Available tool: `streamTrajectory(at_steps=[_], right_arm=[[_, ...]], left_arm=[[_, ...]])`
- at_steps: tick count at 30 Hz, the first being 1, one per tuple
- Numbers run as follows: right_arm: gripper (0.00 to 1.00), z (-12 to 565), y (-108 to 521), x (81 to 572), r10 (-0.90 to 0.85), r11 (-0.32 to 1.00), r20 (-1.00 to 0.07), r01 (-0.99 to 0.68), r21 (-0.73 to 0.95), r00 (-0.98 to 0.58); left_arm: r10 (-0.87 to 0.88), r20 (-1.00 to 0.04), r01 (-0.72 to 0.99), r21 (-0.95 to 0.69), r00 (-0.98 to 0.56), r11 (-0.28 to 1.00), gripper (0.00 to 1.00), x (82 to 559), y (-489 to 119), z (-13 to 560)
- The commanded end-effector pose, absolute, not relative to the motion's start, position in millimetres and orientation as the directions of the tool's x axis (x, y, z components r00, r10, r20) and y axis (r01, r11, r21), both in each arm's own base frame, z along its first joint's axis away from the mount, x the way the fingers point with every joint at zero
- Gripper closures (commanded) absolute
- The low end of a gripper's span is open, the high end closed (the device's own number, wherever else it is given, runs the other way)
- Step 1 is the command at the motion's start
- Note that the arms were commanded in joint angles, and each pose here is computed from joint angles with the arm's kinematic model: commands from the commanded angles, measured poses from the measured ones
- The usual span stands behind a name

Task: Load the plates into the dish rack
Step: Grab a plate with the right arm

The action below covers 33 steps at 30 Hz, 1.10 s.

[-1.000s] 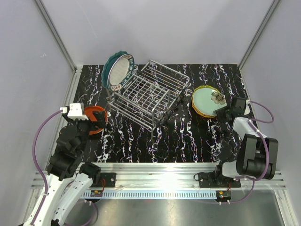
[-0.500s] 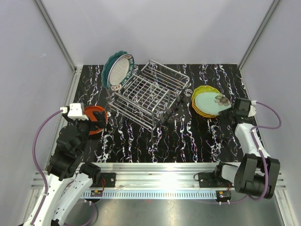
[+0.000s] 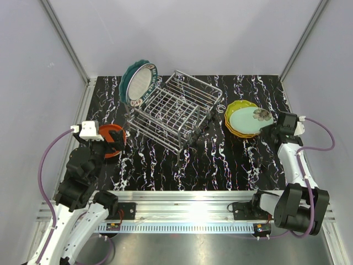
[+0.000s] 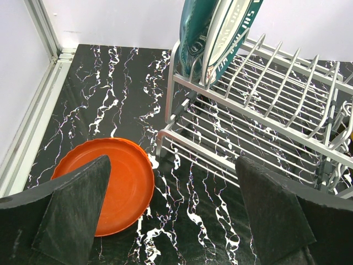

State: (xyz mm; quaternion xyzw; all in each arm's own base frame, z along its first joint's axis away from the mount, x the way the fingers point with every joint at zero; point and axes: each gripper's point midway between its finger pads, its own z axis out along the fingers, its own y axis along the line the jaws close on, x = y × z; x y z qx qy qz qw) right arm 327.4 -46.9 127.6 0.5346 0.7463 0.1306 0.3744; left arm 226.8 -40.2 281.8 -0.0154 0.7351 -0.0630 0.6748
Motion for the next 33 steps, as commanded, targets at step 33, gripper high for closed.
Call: streamTrajectory(at_steps=[33], right_arm=[[1.00, 394, 0, 323, 0.842, 0.539, -0.534, 0.113, 0.835, -0.075]], left_arm=[[-0.453, -0.871, 0.448, -0.487, -0.187, 0.750, 0.01, 191, -122, 364]])
